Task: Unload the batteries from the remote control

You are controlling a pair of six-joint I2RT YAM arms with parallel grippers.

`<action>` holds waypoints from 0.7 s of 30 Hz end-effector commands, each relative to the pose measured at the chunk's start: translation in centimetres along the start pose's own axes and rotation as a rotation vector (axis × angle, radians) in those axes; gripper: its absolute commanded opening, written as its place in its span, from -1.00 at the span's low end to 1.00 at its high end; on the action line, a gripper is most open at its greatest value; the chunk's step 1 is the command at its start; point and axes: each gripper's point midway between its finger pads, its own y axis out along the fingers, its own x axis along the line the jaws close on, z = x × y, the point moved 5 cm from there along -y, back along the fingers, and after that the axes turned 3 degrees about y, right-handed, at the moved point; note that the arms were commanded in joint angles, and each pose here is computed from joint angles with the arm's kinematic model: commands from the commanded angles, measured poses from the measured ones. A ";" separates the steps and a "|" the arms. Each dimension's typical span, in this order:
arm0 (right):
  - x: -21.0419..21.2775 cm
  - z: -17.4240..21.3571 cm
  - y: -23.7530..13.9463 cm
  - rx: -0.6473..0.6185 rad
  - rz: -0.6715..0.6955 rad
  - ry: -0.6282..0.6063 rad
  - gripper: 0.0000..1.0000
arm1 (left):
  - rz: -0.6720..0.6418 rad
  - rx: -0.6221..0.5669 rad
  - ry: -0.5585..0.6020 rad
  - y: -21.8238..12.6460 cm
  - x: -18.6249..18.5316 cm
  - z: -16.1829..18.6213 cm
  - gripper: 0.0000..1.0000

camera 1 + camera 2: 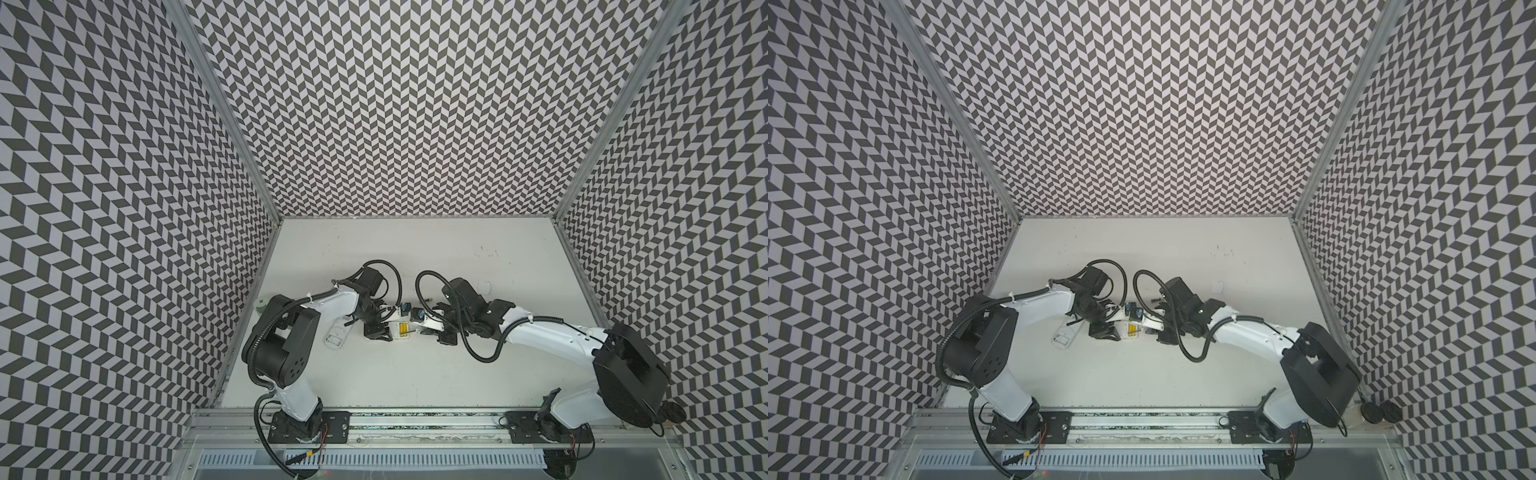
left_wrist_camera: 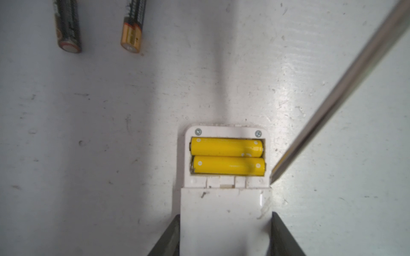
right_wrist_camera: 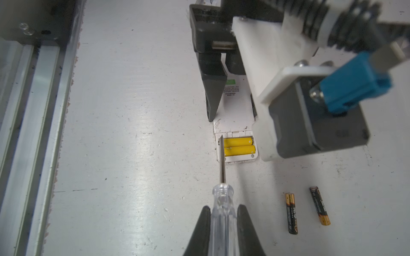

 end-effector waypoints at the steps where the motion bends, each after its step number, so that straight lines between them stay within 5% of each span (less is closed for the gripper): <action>1: 0.0 -0.6 -0.2 -0.057 0.007 -0.022 -1.00 | 0.080 -0.003 0.003 1.4 -1.7 0.3 -0.15; 21: 0.2 0.2 0.6 -0.033 -0.004 -0.022 -1.00 | 0.080 -0.003 0.005 1.4 -1.8 0.3 -0.15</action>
